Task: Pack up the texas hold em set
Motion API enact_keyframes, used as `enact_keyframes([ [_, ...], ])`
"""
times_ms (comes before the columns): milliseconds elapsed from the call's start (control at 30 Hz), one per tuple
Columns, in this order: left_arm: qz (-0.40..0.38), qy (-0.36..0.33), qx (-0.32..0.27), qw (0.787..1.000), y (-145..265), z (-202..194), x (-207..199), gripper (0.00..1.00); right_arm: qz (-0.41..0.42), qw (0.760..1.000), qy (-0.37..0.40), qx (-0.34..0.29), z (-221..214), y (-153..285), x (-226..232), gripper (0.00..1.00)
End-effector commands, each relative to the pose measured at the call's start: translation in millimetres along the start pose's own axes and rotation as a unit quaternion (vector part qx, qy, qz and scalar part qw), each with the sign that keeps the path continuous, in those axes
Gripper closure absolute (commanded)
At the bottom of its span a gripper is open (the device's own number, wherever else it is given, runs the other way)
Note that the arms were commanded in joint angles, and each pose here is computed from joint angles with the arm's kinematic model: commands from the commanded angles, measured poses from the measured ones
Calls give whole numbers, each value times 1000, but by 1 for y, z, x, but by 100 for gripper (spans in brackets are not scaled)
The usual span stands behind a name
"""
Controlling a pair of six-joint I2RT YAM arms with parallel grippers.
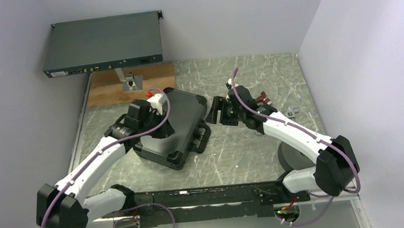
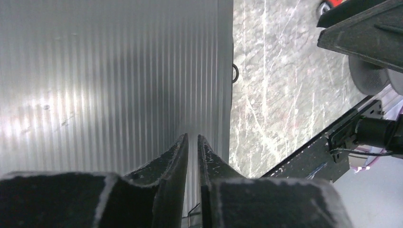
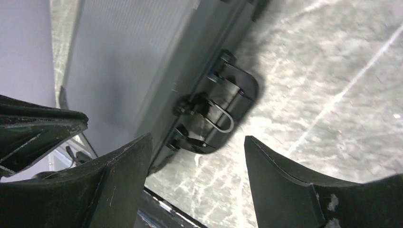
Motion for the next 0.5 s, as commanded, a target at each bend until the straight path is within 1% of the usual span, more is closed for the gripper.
enact_keyframes([
  [0,-3,-20,-12,1000,-18,5,-16,83,2,1000,3,-7,-7,12,-12,26],
  [100,16,-24,6,1000,-31,-7,-14,88,-3,1000,0,2,-17,12,-20,27],
  [200,43,-18,11,999,-37,-20,-4,92,0,1000,-4,7,-24,10,-22,28],
  [300,47,-3,17,999,-41,-34,5,96,6,1000,-8,18,-31,6,-24,33],
  [467,42,13,37,998,-46,-59,15,100,2,1000,-7,27,-36,-1,-28,34],
])
Point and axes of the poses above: each gripper's point midway between its finger pads, its own y axis back along the fingers, its own x axis along the line the jaws close on, z = x × y, the point moved 3 cm from there along y, back along the fingers, and after that the axes turned 9 degrees about y, right-handed, at the moved point
